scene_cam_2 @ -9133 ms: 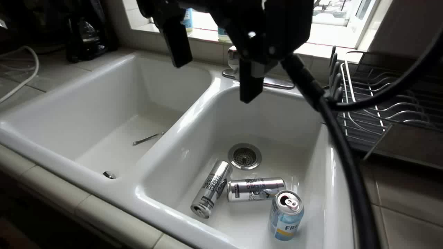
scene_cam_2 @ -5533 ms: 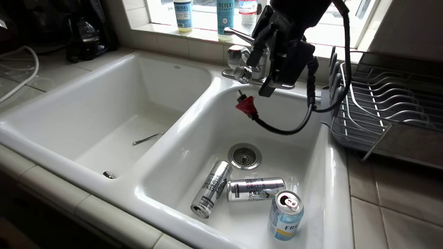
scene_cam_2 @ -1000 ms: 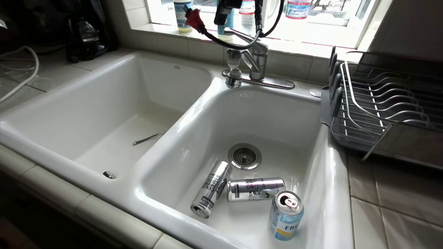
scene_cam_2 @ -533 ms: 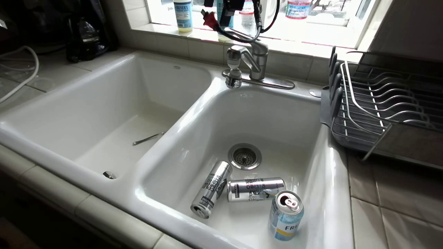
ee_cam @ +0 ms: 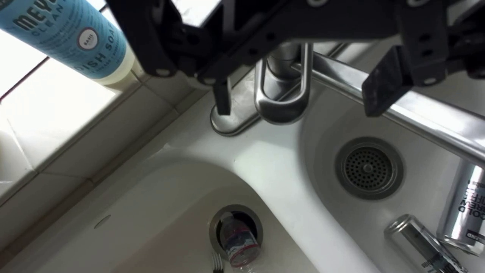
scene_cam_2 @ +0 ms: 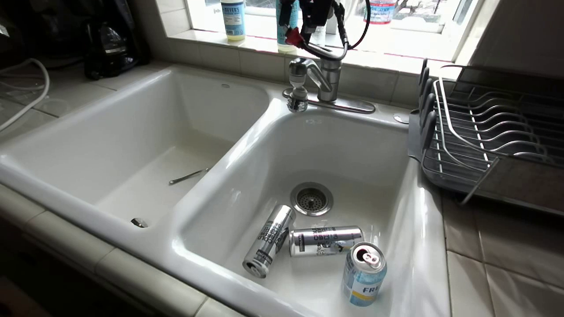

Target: Push the silver object at the end of the tap downwards, lift the tap handle upwards

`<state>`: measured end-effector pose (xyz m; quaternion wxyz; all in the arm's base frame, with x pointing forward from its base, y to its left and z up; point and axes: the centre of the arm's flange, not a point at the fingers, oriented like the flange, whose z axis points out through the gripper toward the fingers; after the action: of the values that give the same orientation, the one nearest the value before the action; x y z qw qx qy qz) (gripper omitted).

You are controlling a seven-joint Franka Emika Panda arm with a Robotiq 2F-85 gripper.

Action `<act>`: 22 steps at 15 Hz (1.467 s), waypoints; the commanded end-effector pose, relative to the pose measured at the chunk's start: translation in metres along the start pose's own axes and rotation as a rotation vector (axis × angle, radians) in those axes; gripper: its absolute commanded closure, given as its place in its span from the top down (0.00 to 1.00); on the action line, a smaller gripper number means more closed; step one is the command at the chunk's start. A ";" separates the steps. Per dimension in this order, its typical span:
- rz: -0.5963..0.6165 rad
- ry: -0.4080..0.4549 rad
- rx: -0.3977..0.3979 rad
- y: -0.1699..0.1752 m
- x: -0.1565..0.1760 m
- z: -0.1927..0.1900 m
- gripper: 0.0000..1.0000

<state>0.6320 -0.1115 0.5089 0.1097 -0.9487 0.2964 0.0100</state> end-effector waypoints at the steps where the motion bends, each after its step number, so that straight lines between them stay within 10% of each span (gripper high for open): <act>1: 0.001 0.016 -0.018 -0.010 0.010 0.007 0.82; 8: -0.016 0.030 -0.020 -0.017 0.008 0.013 0.56; 15: -0.033 0.073 -0.048 -0.022 0.009 0.017 0.59; 17: -0.038 0.074 -0.056 -0.022 0.009 0.019 0.34; 22: -0.037 0.067 -0.062 -0.020 0.009 0.011 0.19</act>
<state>0.6497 -0.1007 0.4981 0.0735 -0.9567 0.2816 -0.0102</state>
